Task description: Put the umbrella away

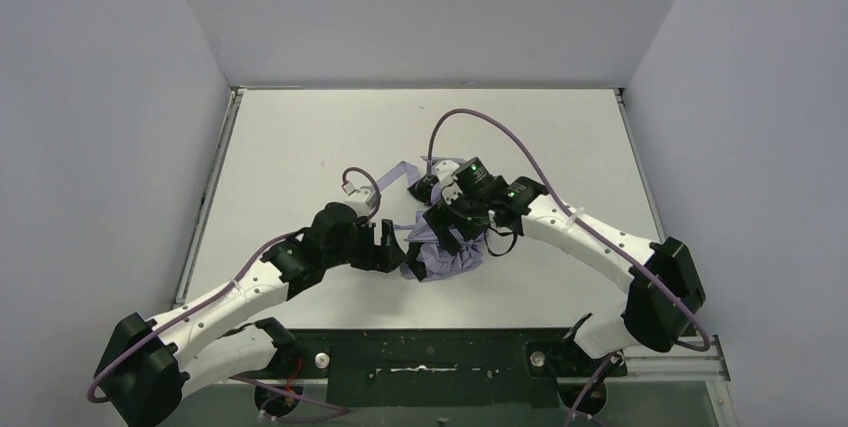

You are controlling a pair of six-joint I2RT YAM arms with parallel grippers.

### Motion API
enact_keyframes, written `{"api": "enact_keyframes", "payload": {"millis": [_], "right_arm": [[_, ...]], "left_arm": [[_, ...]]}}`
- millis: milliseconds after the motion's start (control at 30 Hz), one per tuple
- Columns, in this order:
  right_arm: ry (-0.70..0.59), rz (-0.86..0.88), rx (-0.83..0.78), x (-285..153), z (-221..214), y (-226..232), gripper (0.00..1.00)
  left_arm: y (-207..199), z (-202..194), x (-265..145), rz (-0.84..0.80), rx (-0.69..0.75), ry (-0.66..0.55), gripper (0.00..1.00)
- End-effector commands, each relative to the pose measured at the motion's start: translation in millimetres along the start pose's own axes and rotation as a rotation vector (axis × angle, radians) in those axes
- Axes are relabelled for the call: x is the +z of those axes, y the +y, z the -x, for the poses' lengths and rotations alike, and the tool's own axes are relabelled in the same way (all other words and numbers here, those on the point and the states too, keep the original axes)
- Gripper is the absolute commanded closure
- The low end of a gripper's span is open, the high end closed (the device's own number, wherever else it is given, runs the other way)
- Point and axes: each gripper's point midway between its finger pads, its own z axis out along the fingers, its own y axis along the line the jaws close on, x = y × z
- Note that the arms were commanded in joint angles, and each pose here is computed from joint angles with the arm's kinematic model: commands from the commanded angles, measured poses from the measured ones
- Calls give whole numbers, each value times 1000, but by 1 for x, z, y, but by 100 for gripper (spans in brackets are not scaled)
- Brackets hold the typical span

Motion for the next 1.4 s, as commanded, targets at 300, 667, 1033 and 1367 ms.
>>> {"api": "enact_keyframes", "payload": {"millis": [300, 667, 1033, 1367], "right_arm": [[13, -103, 116, 21, 12, -48, 49], [-4, 164, 482, 35, 6, -75, 70], [-54, 215, 694, 33, 10, -90, 70], [-51, 227, 709, 33, 6, -90, 71]], "left_arm": [[-50, 16, 6, -116, 85, -40, 26], [-81, 44, 12, -180, 166, -59, 25], [-116, 62, 57, -210, 175, -71, 22], [-125, 54, 95, -253, 132, -59, 39]]}}
